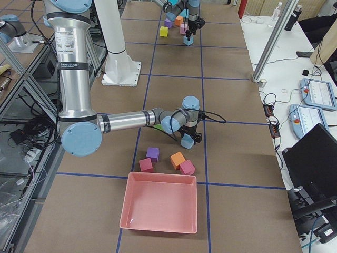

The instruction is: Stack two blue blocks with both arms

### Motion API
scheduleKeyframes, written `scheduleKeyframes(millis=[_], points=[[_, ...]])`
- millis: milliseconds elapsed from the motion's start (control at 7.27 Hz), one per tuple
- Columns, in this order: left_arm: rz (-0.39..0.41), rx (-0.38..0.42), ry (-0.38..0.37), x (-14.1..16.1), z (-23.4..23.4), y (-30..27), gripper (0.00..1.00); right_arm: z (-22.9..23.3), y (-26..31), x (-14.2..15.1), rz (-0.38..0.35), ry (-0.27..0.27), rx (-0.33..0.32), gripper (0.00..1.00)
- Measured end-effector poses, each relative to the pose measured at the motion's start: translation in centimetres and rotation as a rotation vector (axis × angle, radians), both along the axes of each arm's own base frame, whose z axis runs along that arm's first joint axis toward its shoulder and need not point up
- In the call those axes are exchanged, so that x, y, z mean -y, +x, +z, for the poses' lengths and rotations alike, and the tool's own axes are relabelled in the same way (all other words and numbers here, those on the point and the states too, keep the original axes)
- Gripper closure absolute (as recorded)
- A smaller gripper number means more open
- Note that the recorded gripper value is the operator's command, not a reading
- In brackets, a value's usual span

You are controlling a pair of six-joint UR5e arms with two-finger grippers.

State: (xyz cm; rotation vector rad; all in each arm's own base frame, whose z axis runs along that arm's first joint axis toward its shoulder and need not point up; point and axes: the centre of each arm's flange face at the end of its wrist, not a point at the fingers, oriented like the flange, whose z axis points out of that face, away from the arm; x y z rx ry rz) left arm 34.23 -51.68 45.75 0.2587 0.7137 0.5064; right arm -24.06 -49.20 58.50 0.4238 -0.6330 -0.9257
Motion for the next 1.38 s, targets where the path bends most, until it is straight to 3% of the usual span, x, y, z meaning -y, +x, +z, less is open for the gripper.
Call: scheduleKeyframes(millis=[1375], points=[[0.005, 0.008, 0.019, -0.8, -0.7, 0.5, 0.01, 0.0, -0.2, -0.1, -0.002, -0.002, -0.001, 0.09]])
